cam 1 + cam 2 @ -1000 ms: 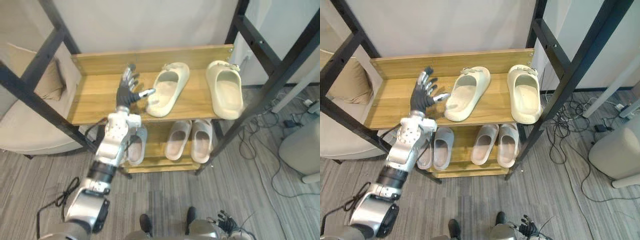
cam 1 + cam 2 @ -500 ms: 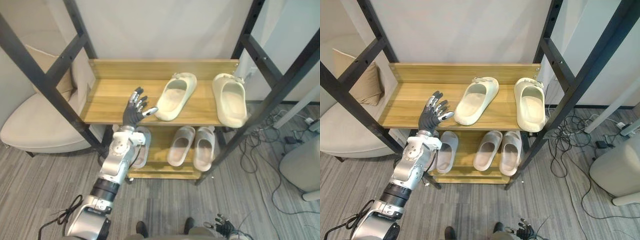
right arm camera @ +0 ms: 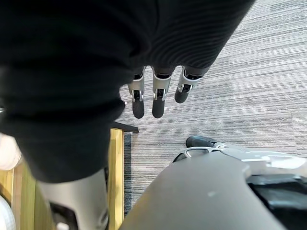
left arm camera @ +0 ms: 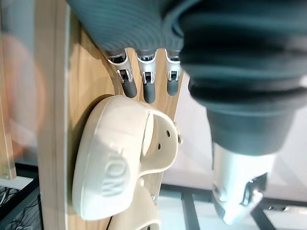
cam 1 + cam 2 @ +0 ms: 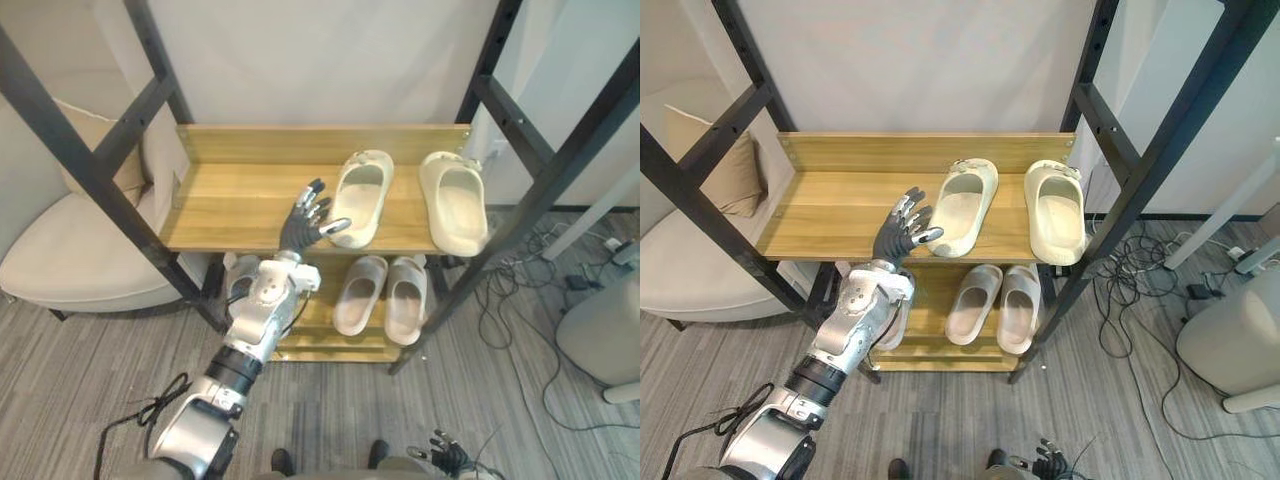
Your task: Organize the slippers on the shoe rack
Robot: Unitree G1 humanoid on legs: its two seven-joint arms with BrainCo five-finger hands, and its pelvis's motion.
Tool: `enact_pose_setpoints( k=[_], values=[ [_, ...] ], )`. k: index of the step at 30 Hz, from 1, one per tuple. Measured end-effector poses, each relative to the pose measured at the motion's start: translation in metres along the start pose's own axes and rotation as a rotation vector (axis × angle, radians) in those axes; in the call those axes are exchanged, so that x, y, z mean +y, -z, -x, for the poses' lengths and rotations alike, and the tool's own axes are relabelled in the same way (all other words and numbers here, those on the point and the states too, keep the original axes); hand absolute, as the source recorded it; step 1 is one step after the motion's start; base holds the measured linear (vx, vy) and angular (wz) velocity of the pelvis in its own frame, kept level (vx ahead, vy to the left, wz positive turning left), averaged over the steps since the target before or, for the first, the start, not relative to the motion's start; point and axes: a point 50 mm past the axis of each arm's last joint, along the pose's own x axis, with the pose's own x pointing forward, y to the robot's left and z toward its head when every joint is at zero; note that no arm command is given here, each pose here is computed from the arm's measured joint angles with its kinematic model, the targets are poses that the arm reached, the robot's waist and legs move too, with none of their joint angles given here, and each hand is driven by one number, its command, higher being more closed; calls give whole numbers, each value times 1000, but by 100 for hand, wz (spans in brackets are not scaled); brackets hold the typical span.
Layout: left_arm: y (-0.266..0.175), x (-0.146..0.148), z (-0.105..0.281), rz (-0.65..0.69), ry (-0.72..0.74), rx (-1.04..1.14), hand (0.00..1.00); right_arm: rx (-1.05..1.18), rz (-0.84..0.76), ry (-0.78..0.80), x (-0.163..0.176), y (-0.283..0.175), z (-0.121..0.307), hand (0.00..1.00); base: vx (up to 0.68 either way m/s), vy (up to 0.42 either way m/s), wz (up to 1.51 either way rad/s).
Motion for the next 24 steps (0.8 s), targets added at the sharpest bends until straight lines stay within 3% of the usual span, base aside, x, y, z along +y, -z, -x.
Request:
enact_pose_setpoints(
  k=[24],
  values=[
    [-8, -16, -19, 65, 4, -1, 0, -8, -26, 8, 1, -2, 0, 0, -1, 2, -6]
  ],
)
